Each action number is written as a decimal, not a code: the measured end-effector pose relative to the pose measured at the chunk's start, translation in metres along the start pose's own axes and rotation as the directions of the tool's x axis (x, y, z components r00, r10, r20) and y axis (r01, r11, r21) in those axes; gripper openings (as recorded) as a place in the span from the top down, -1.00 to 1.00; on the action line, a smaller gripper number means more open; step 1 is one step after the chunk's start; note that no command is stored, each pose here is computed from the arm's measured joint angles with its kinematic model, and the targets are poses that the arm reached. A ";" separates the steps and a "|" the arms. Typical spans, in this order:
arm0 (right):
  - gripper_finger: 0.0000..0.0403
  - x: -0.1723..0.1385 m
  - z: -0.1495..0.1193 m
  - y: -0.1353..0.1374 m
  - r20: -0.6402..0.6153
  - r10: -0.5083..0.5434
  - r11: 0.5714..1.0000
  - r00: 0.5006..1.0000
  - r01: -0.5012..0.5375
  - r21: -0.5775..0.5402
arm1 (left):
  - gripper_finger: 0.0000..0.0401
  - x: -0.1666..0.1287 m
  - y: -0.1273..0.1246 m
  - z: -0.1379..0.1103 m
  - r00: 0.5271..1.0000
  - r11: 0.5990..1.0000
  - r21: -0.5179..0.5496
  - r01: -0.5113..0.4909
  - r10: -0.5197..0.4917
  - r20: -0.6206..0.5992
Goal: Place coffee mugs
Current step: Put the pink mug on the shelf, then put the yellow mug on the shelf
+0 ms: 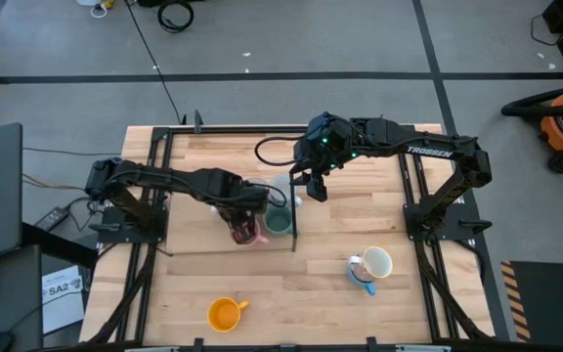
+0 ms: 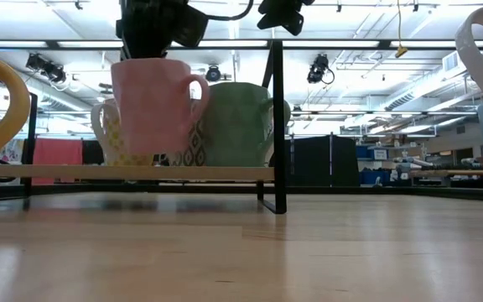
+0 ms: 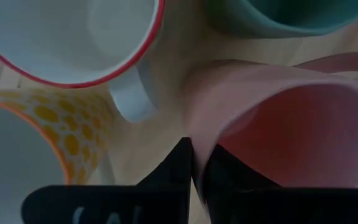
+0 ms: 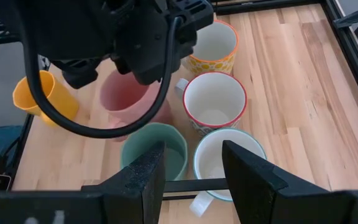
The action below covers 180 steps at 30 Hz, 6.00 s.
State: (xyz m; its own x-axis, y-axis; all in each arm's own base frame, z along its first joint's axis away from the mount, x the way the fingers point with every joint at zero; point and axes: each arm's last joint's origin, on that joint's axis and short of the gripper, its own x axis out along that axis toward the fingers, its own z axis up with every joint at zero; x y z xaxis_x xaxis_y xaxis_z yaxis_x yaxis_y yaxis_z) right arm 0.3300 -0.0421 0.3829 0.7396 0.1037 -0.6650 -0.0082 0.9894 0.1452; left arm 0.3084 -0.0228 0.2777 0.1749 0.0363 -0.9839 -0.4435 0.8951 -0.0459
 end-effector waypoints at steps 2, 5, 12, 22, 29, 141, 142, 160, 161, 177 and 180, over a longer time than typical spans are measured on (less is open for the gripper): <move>0.19 0.000 0.000 0.000 0.000 0.000 1.000 1.000 0.000 0.000 | 0.85 0.000 0.000 0.000 1.000 1.000 -0.010 -0.001 0.001 0.000; 0.19 0.000 0.000 0.000 0.000 0.000 1.000 1.000 0.000 0.000 | 0.85 0.000 0.000 0.000 1.000 0.998 -0.065 -0.001 0.001 -0.001; 0.19 0.000 0.000 0.000 0.000 0.000 1.000 1.000 0.000 0.000 | 0.85 0.000 0.000 0.000 1.000 0.995 -0.104 -0.007 0.007 0.000; 0.19 0.000 0.000 0.000 0.000 0.000 1.000 1.000 0.000 0.000 | 0.85 0.002 0.000 0.001 0.999 0.994 -0.103 -0.040 0.042 0.013; 0.19 0.000 0.000 0.000 0.000 0.000 1.000 1.000 0.000 0.000 | 0.85 0.012 -0.002 0.001 0.997 0.993 -0.097 -0.070 0.067 -0.032; 0.19 0.000 0.000 0.000 -0.001 0.000 1.000 1.000 0.000 0.001 | 0.40 0.019 -0.172 -0.178 0.984 0.579 -0.815 -0.035 -0.121 -0.129; 0.19 0.000 0.000 0.000 -0.001 0.000 1.000 1.000 0.000 0.001 | 0.40 0.022 -0.173 -0.178 0.985 0.580 -0.814 -0.043 -0.111 -0.131; 0.19 -0.097 -0.038 0.024 0.041 -0.073 0.997 0.996 0.074 -0.028 | 0.43 0.052 -0.181 -0.167 0.990 0.638 -0.767 -0.060 -0.062 -0.129; 0.19 -0.101 -0.045 0.026 0.041 -0.072 0.997 0.997 0.073 -0.016 | 0.46 0.053 -0.181 -0.166 0.990 0.641 -0.765 -0.059 -0.062 -0.129; 0.19 -0.116 -0.154 0.038 0.077 -0.027 0.986 0.997 0.014 0.167 | 0.84 0.044 -0.172 -0.155 0.985 0.767 -0.641 -0.040 -0.077 -0.153; 0.19 -0.112 -0.166 0.037 0.066 -0.023 0.986 0.998 0.012 0.164 | 0.82 0.034 -0.165 -0.151 0.983 0.813 -0.582 -0.016 -0.092 -0.156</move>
State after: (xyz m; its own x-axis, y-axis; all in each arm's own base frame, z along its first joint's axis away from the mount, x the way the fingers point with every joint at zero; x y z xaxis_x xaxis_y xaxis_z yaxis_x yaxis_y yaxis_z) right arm 0.1349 0.0002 0.3411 0.7823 0.0736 -0.6185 0.1114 0.9604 0.2552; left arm 0.2547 -0.2368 0.2262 0.0759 -0.1162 -0.9903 -0.8752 0.4682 -0.1220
